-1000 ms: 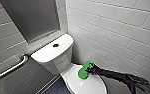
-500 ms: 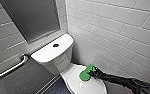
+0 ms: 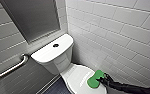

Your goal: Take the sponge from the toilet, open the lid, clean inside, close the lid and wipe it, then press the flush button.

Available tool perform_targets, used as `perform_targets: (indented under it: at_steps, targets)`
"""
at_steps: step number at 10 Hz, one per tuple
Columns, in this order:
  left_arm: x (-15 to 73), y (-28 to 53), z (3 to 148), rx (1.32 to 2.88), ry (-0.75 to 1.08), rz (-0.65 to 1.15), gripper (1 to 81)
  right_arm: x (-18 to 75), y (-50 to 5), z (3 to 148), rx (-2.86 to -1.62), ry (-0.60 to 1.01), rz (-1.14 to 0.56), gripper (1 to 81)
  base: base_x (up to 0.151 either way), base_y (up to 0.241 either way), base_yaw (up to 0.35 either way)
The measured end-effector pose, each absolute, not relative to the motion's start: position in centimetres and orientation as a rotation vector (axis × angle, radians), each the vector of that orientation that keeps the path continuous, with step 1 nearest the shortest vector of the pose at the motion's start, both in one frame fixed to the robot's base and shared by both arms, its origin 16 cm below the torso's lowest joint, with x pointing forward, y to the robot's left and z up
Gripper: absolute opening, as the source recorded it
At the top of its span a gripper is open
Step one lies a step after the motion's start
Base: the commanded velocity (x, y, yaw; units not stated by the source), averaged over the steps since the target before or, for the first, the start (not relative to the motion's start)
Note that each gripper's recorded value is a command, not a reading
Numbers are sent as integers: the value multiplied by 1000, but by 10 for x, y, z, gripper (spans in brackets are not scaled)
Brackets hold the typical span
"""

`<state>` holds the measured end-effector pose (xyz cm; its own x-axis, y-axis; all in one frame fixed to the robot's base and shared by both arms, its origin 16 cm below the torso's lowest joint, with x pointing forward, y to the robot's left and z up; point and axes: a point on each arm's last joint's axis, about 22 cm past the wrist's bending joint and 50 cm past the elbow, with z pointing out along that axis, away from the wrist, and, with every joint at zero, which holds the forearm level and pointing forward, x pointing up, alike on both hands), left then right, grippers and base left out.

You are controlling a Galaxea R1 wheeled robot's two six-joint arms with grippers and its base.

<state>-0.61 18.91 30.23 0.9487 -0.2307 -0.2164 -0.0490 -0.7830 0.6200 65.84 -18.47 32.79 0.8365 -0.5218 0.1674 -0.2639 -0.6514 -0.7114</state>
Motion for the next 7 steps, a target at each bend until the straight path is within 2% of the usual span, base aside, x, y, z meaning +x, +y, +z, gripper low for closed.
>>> perform_targets:
  at_steps: [4,7]
  targets:
    - [-5,193,304,2454,-198,-372,811,574,-248,320,-2293,712,-456,10,0,0,0]
    - [-4,191,305,2449,-196,-368,811,511,-272,327,-2296,766,-390,10,0,0,0]
